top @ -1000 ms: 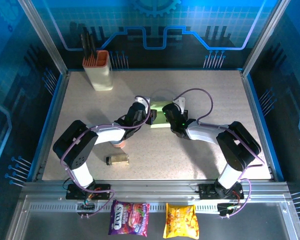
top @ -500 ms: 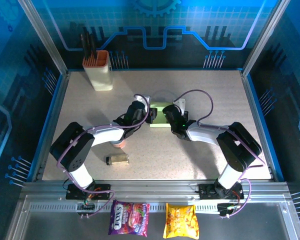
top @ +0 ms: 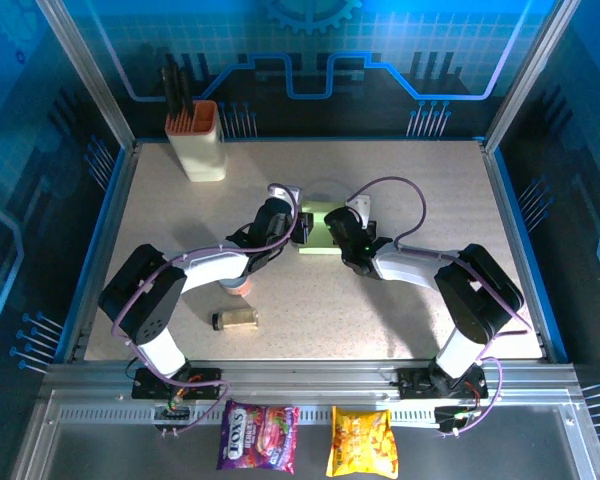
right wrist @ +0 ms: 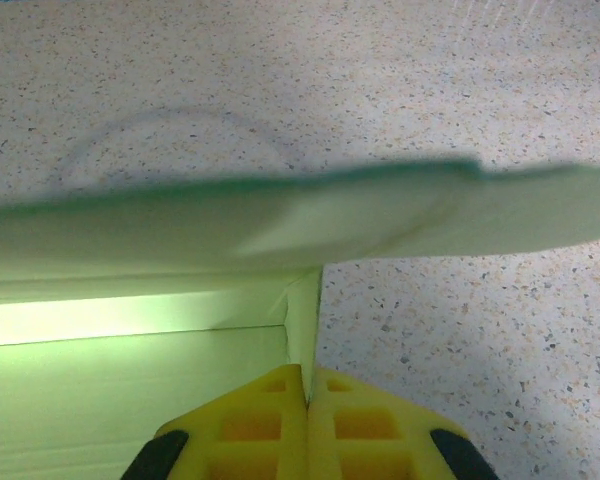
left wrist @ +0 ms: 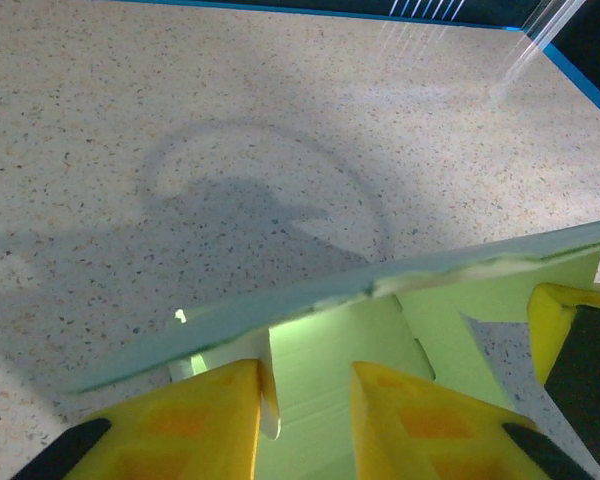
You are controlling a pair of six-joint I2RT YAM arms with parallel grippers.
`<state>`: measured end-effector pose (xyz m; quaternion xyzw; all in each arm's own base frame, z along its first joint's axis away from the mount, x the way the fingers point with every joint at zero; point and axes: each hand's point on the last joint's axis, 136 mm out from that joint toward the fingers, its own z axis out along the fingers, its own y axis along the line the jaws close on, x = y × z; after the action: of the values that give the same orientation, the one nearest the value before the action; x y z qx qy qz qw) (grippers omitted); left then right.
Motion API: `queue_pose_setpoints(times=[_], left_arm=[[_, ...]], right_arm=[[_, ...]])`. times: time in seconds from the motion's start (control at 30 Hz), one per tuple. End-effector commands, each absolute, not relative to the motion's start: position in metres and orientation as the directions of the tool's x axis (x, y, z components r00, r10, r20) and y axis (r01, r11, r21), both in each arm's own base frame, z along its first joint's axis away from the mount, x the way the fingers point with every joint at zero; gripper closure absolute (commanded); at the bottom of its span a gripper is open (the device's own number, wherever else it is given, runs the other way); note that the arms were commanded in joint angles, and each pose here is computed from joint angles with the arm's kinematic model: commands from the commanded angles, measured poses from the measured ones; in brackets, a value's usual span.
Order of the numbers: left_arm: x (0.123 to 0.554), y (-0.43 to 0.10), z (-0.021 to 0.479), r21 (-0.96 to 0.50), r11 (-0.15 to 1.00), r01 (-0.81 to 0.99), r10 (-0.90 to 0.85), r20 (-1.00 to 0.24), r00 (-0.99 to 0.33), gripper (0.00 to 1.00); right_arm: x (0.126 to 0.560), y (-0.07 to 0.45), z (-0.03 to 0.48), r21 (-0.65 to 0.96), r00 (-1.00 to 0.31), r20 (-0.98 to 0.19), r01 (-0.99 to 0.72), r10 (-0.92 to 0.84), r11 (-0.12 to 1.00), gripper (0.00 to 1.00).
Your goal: Fold the paper box
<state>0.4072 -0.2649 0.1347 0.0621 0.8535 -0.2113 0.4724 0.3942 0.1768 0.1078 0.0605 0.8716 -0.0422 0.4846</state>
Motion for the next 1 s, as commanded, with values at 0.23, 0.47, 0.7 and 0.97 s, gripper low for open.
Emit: queue_pose_setpoints(times=[0.23,0.47,0.7,0.97], left_arm=[[0.390,-0.268,0.117,-0.301,0.892,0.339,-0.056,-0.815,-0.577,0.67],[0.382,-0.267,0.110,-0.328,0.881,0.342,-0.067,-0.800,-0.596,0.68],[0.377,-0.259,0.118,-0.326,0.886,0.330,-0.080,-0.808,-0.584,0.67],[0.359,-0.234,0.163,-0.283,0.903,0.323,-0.081,-0.850,-0.520,0.58]], right_arm=[[0.380,0.173,0.094,-0.037,-0.545,-0.837,0.140,0.045,0.989,1.00],[0.373,0.172,0.083,-0.042,-0.559,-0.828,0.135,0.041,0.990,1.00],[0.371,0.171,0.077,-0.047,-0.567,-0.823,0.138,0.040,0.989,1.00],[0.371,0.172,0.075,-0.057,-0.572,-0.820,0.132,0.029,0.990,1.00]])
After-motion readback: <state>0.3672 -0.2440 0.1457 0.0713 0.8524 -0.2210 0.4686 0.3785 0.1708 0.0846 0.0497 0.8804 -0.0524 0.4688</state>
